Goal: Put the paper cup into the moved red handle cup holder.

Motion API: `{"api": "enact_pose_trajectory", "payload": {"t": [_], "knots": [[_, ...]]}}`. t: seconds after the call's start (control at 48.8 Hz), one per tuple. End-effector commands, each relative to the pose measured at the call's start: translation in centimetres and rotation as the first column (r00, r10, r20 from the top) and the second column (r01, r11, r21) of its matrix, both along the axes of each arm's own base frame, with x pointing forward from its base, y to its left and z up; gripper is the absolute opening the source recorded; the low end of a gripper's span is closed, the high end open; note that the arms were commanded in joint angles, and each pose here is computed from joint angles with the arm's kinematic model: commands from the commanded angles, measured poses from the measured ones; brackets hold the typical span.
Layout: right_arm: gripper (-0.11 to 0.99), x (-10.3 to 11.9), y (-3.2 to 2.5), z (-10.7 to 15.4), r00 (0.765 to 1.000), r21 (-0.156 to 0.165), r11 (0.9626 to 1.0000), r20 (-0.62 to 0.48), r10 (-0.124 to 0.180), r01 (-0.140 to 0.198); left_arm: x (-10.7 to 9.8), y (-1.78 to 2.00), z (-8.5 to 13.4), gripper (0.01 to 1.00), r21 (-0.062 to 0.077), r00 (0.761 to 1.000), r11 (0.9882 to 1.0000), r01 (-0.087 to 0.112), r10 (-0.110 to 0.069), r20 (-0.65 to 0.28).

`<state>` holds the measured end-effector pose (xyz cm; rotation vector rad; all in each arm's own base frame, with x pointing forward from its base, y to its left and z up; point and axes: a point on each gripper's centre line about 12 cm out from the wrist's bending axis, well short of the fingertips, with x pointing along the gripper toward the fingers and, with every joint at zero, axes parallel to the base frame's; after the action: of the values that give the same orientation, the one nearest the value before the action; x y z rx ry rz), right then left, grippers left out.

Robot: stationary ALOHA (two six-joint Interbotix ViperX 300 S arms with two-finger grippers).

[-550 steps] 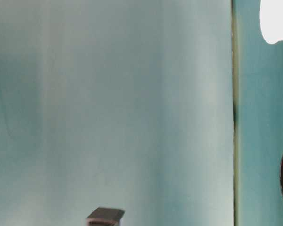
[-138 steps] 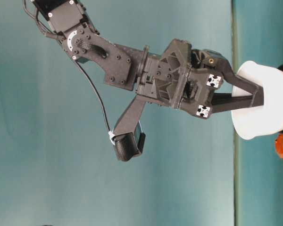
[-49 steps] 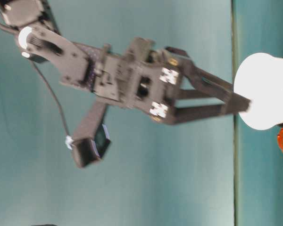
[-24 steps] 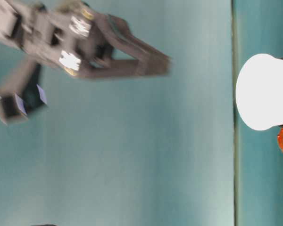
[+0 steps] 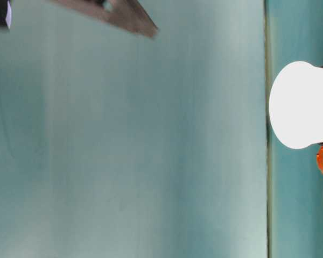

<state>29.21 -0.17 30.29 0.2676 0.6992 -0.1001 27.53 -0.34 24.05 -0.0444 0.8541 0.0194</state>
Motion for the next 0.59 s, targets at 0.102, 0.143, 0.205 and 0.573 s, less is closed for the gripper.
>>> {"api": "enact_pose_trajectory", "payload": {"t": [0.102,0.143,0.205,0.573], "knots": [[0.83,-2.5,0.06,0.7,0.999,0.003,1.0000,0.054,-0.001,0.001,-0.8,-0.05,1.3,0.952,0.003,1.000,1.0000,0.005,-0.005,0.026],[0.83,-2.9,0.09,0.7,0.998,0.002,1.0000,0.060,0.000,0.000,-1.1,-0.05,1.5,0.952,0.003,1.000,1.0000,0.005,-0.005,0.026],[0.83,-3.3,0.10,0.6,0.998,0.004,1.0000,0.066,-0.001,0.001,-1.4,-0.04,1.8,0.953,0.004,1.000,1.0000,0.006,-0.006,0.031],[0.83,-4.4,0.07,-0.3,0.998,0.004,1.0000,0.071,-0.003,0.002,-2.9,-0.08,2.7,0.952,0.005,0.997,0.9999,0.010,-0.010,0.081]]}}
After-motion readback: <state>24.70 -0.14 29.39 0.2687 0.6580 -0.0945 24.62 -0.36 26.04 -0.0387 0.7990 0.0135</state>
